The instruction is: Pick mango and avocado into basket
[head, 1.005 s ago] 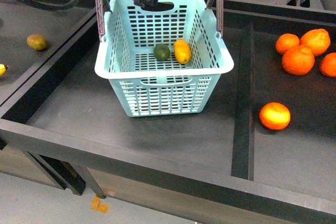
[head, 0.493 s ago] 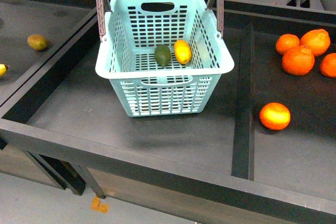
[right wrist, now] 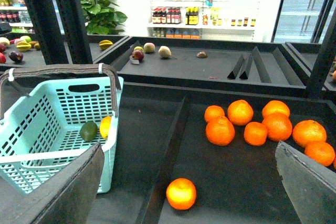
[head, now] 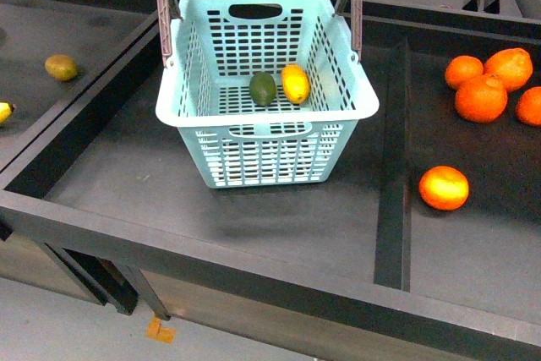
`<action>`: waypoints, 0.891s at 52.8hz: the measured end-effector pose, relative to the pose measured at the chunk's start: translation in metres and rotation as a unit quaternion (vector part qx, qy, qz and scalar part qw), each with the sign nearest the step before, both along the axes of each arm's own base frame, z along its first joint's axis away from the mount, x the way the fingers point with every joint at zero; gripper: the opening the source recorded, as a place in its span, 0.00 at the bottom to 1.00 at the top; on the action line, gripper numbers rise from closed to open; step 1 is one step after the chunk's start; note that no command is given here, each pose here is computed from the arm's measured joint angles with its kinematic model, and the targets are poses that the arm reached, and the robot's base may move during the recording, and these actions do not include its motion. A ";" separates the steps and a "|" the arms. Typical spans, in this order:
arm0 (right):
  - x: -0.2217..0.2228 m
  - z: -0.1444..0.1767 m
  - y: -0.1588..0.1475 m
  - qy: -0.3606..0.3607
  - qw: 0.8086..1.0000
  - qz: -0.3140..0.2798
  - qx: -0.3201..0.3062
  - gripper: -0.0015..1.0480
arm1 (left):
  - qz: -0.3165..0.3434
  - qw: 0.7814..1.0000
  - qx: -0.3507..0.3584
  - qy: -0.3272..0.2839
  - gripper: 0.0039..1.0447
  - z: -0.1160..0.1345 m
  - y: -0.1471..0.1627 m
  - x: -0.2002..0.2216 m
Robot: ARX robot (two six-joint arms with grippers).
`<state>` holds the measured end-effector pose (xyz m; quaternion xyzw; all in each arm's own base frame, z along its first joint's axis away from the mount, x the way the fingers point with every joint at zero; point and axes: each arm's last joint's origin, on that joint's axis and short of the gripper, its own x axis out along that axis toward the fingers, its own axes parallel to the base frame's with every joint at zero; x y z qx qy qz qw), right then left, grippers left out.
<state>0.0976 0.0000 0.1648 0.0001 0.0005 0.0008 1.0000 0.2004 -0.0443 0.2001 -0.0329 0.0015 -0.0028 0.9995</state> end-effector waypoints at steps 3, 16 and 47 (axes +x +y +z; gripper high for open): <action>0.000 0.000 0.000 0.000 1.000 0.000 0.000 0.93 | 0.002 1.000 0.012 0.003 0.21 -0.005 0.006 -0.007; 0.000 0.000 0.000 0.000 1.000 0.000 0.000 0.93 | 0.000 1.000 0.025 0.003 0.03 -0.017 0.024 -0.034; 0.000 0.000 0.000 0.000 1.000 0.000 0.000 0.93 | 0.002 1.000 0.029 -0.008 0.03 -0.030 0.044 -0.069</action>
